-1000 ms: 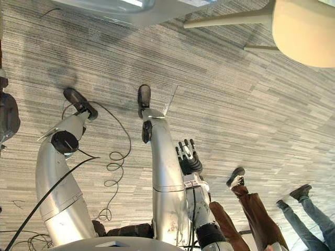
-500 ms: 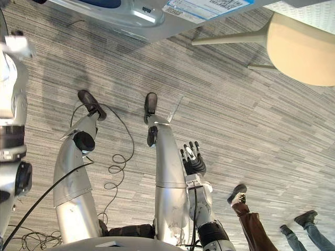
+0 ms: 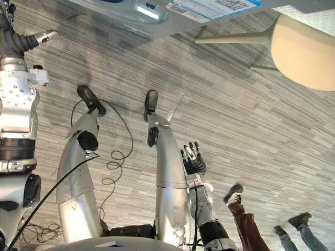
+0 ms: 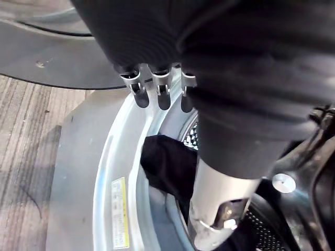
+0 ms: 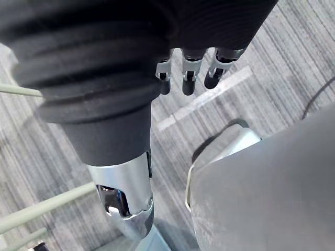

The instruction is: Pick up the laundry basket with both hands and put the clothes into the washing machine.

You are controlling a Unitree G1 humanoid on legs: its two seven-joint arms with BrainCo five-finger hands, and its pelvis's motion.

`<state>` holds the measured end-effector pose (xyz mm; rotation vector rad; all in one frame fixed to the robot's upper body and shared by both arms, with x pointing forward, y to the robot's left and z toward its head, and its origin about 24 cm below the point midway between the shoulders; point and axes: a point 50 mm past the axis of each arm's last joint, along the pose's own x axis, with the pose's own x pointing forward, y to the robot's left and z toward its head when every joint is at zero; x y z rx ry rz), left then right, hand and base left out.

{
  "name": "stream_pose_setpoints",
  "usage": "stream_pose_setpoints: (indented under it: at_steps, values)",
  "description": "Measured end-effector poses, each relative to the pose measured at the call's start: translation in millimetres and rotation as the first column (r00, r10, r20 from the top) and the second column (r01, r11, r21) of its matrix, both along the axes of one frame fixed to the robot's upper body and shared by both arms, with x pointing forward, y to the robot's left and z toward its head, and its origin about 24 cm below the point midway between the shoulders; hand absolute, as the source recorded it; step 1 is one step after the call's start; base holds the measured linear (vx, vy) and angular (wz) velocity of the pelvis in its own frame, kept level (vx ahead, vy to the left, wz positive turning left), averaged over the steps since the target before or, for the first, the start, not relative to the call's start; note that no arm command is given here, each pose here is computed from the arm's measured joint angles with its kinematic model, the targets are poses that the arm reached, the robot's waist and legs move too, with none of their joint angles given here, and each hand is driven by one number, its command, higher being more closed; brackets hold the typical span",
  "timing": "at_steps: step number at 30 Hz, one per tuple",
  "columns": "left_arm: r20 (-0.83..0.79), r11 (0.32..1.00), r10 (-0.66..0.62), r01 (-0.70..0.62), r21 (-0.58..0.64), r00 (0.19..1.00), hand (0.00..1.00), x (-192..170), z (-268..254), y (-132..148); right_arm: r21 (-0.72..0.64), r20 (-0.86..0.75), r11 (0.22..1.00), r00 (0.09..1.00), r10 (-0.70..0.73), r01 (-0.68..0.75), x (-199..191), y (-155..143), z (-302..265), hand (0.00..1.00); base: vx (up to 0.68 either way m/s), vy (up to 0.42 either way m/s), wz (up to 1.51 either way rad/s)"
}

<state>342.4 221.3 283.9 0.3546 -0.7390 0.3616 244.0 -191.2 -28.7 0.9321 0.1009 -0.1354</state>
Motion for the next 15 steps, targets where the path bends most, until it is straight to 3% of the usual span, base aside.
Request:
stream_pose_setpoints:
  at_steps: [15]
  values:
    - [0.112, 0.998, -0.044, 0.048, -0.035, 0.993, 0.0, 11.5, 60.7, -21.9, -0.001, 0.045, 1.0, 0.999, 0.008, -0.008, 10.8, 3.3, 9.4, 0.0, -0.02, -0.029, -0.01]
